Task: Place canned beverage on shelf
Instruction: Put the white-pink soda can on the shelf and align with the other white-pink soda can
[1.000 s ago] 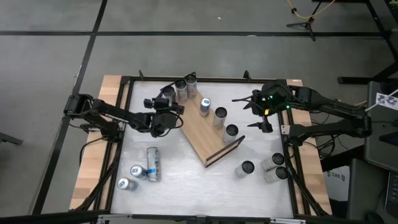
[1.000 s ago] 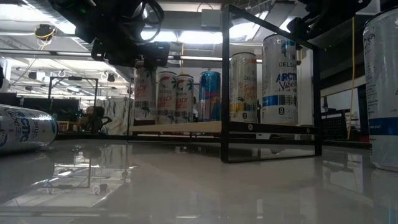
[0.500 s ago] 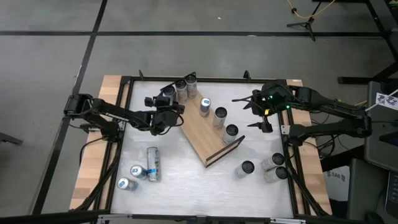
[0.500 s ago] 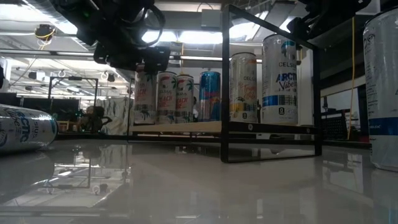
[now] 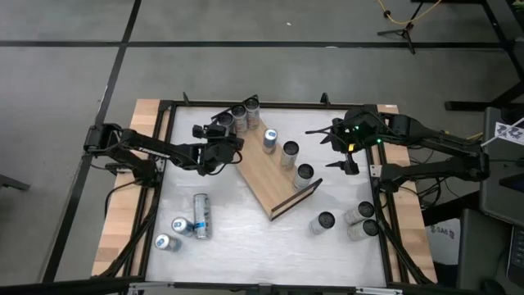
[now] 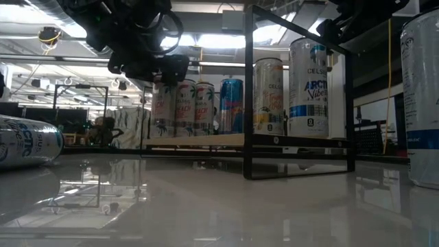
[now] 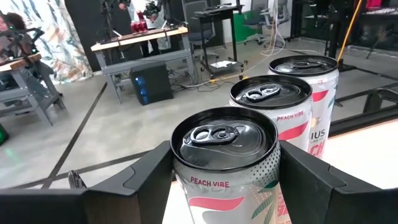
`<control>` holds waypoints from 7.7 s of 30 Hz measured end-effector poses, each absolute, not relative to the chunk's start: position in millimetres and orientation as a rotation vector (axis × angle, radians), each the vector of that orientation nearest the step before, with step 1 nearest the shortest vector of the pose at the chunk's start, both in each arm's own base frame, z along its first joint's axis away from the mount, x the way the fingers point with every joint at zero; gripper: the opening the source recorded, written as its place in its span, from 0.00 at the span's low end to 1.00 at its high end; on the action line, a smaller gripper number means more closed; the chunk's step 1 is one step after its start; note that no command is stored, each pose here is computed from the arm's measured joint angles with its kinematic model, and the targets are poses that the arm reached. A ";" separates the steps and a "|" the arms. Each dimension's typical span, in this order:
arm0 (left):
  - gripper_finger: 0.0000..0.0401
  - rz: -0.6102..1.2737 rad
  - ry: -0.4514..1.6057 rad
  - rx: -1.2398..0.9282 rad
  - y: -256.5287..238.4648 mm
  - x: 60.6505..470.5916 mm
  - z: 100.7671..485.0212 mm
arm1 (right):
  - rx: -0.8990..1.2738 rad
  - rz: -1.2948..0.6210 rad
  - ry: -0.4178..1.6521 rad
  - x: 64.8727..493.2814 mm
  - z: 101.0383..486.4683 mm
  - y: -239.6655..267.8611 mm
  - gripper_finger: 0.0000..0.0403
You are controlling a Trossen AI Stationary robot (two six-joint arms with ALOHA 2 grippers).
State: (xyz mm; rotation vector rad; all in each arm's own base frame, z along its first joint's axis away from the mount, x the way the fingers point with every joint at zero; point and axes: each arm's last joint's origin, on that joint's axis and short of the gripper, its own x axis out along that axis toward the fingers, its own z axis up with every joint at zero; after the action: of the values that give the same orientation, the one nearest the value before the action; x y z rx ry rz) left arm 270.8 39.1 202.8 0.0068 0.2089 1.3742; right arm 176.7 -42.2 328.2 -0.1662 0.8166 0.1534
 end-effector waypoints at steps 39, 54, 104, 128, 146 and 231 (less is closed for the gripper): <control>0.87 1.332 0.197 0.016 30.3 264.2 217.7 | -0.166 0.153 0.817 176.7 328.2 -42.3 0.94; 0.87 1.244 0.121 0.015 19.1 237.4 268.1 | -0.166 0.153 0.816 176.6 328.3 -42.3 0.94; 0.87 0.437 0.414 -0.007 133.7 178.5 270.5 | -0.167 0.153 0.816 176.6 328.4 -42.3 0.94; 0.87 0.444 0.523 -0.061 131.1 174.5 260.3 | -0.166 0.153 0.816 176.7 328.3 -42.3 0.94; 0.87 0.455 0.539 -0.017 120.9 182.0 260.3 | -0.167 0.153 0.816 176.7 328.2 -42.3 0.94; 0.60 0.919 0.426 -0.171 79.5 197.1 263.4 | -0.167 0.153 0.816 176.6 328.3 -42.3 0.94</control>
State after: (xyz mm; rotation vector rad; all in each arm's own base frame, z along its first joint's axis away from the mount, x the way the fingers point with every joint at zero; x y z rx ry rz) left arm 197.1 79.5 263.4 -0.1709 0.4261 0.9194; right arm 176.6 -42.3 328.3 -0.1667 0.8159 0.1530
